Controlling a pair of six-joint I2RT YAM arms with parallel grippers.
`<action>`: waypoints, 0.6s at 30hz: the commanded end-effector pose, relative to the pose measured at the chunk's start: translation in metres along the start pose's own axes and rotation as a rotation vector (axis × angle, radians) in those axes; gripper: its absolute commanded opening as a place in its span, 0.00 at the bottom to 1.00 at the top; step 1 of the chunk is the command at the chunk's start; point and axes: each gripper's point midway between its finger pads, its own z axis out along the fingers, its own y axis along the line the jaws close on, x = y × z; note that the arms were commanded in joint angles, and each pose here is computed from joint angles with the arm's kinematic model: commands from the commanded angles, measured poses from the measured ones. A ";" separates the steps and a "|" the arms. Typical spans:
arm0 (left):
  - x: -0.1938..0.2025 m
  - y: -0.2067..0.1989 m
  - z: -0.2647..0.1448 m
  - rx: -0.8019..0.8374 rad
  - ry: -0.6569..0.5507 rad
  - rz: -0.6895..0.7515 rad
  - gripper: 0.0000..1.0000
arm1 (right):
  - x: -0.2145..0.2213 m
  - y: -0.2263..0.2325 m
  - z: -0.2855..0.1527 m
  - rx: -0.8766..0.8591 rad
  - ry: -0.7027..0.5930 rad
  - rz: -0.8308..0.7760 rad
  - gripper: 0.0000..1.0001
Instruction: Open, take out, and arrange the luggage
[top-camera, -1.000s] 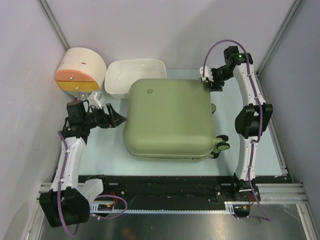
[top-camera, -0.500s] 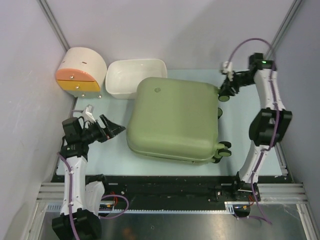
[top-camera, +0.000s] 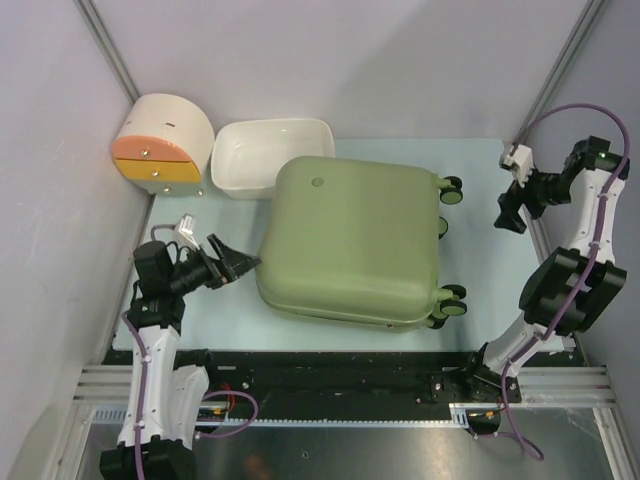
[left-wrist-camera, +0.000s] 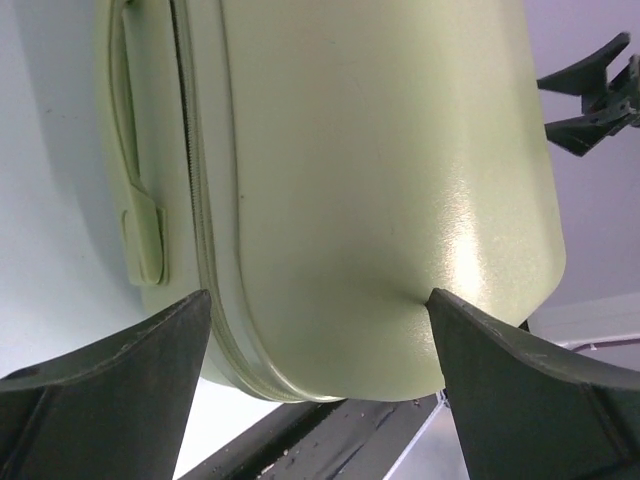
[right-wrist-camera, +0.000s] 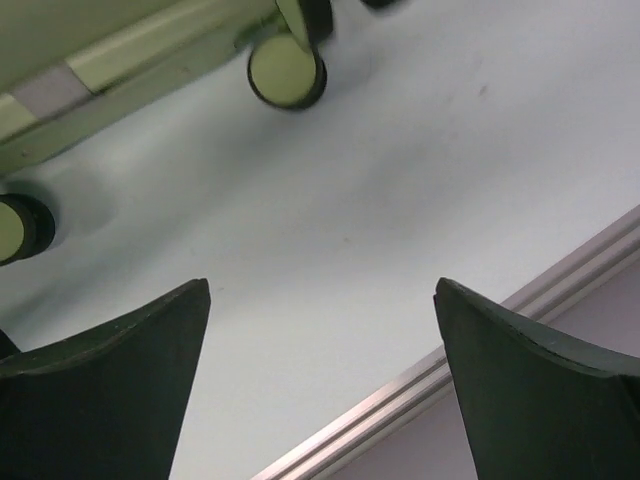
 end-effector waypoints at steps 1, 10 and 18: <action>0.006 -0.025 -0.005 0.109 0.036 0.043 0.95 | -0.071 0.033 -0.019 -0.014 -0.100 -0.192 1.00; -0.001 -0.080 -0.035 0.251 -0.005 0.127 1.00 | -0.120 0.022 0.052 -0.118 -0.111 -0.490 1.00; 0.021 -0.076 -0.039 0.279 0.026 0.126 1.00 | -0.131 0.009 0.110 -0.147 -0.054 -0.678 1.00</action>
